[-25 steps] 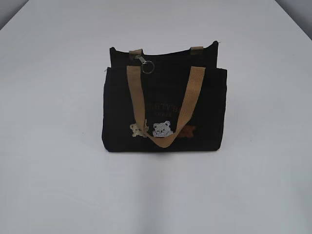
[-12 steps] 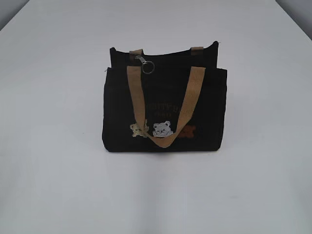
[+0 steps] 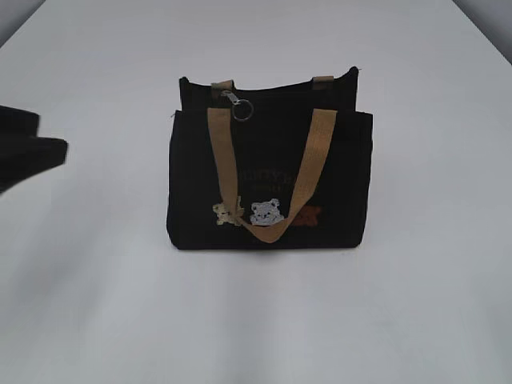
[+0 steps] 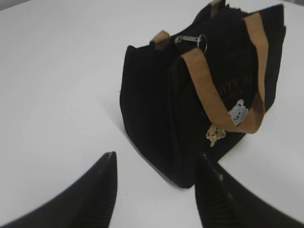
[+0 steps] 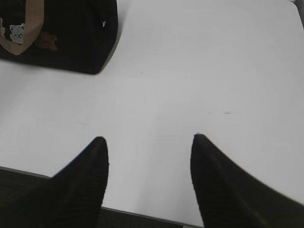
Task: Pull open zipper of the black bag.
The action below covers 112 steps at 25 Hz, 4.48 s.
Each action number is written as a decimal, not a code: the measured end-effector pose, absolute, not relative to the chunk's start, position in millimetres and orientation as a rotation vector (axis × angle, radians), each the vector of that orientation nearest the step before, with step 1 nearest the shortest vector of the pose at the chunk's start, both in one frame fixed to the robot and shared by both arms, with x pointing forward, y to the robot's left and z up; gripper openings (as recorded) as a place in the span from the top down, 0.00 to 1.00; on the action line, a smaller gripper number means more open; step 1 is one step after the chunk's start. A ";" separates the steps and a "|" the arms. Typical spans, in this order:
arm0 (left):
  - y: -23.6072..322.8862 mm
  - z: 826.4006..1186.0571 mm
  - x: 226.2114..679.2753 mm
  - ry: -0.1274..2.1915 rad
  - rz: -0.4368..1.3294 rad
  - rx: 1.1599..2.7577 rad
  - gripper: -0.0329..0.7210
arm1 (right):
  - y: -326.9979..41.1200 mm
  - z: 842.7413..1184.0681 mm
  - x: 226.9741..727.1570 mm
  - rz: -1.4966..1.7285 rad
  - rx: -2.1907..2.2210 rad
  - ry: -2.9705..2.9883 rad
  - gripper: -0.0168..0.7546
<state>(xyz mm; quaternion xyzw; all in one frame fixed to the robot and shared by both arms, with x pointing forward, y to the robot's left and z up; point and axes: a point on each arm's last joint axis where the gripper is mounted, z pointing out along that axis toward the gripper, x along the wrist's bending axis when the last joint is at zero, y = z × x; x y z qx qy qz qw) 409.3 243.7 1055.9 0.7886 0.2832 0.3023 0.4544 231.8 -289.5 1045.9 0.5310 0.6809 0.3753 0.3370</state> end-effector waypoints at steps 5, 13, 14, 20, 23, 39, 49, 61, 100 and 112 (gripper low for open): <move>223.4 1007.8 459.5 0.561 0.643 2.067 0.42 | -289.5 1045.9 231.8 0.978 1.384 1.775 0.41; 176.3 976.7 528.9 0.485 0.506 2.093 0.42 | -289.4 1045.9 231.8 0.979 1.384 1.775 0.41; 170.6 976.2 536.4 0.470 0.504 2.091 0.42 | -288.8 1046.1 232.4 0.984 1.387 1.781 0.41; 143.7 948.7 567.9 0.442 0.431 2.121 0.70 | -269.5 1070.9 284.1 1.043 1.196 2.022 0.41; 140.3 944.7 569.1 0.440 0.408 2.116 0.87 | -254.2 1094.8 346.1 1.180 1.038 2.075 0.41; 139.6 944.7 569.5 0.440 0.402 2.108 0.87 | -109.2 1017.8 581.7 1.167 0.657 2.497 0.48; 139.5 944.8 569.4 0.440 0.401 2.106 0.87 | -170.8 1036.9 591.7 1.117 1.152 2.462 0.98; 146.4 959.2 553.1 0.759 0.162 2.151 0.28 | -216.9 1053.1 549.4 0.867 1.704 2.675 0.26; 304.8 1059.8 230.2 1.244 0.777 1.690 0.55 | -291.0 1045.8 232.0 0.967 1.284 1.854 0.49; 303.8 1058.8 230.1 1.375 0.861 1.621 0.60 | -290.6 1045.8 231.4 0.972 1.295 1.840 0.49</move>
